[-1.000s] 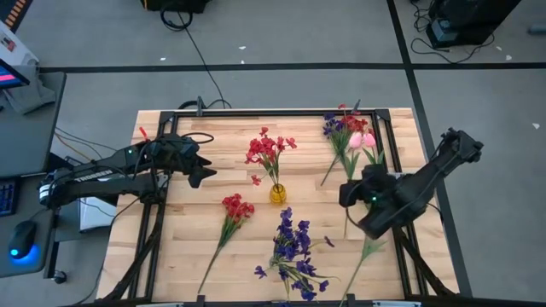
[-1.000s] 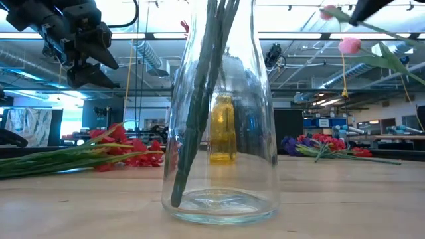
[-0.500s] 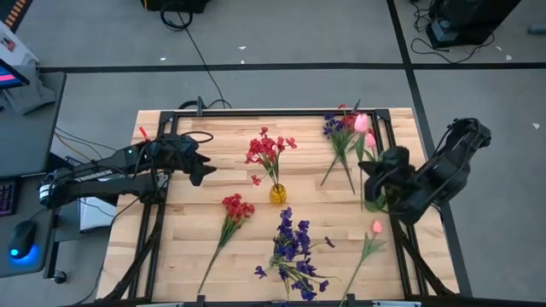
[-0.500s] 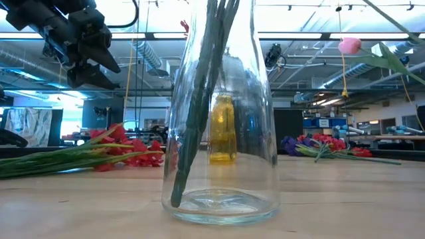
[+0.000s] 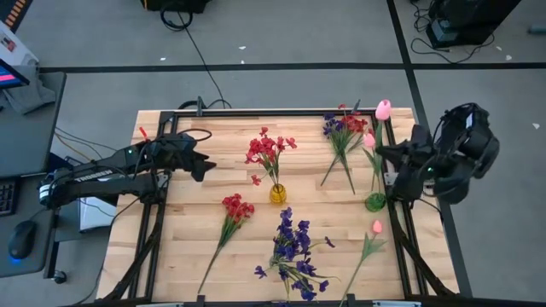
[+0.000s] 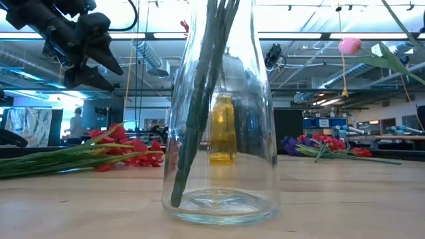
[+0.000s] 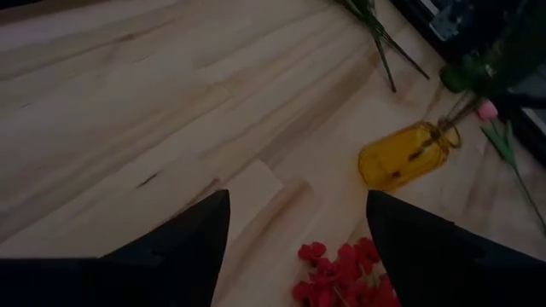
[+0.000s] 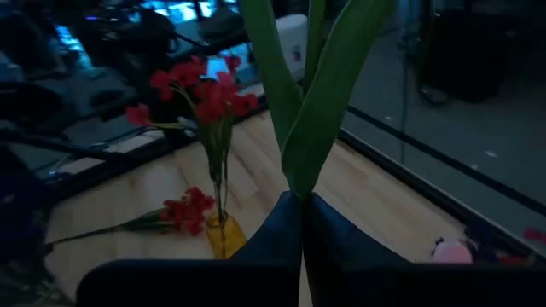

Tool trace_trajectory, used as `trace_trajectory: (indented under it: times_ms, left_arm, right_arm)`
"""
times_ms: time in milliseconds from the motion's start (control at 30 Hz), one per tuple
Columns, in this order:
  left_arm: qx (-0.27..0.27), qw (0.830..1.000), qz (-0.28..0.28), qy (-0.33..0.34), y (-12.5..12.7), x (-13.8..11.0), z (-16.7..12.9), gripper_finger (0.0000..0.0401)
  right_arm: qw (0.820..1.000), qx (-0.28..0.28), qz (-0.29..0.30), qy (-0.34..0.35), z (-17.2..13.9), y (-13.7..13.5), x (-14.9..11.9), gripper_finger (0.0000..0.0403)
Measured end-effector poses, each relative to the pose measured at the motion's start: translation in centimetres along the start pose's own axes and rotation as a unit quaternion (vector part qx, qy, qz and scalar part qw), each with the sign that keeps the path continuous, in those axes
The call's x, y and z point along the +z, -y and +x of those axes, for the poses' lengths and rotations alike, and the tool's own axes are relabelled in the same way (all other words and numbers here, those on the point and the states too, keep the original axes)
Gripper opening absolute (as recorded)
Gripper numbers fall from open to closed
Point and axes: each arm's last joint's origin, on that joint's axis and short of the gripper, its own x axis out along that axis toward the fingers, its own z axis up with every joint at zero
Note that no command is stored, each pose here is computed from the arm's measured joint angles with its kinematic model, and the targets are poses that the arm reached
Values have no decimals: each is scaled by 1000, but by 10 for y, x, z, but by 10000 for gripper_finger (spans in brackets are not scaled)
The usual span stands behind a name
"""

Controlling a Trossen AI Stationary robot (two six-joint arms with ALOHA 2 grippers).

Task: Sort flowers into vase by color
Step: Put the bottom left pink tulip into the green vase

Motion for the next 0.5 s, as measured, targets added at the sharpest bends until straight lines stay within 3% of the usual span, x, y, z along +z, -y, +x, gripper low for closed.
trace_trajectory:
  times_ms: [300,500]
  left_arm:
    - [21,998,-55,16,-1,1,0,279]
    - [20,996,-91,17,-1,1,0,279]
  right_arm:
    - [997,69,-14,14,-6,33,-6,10]
    - [988,153,-12,8,-5,43,-17,10]
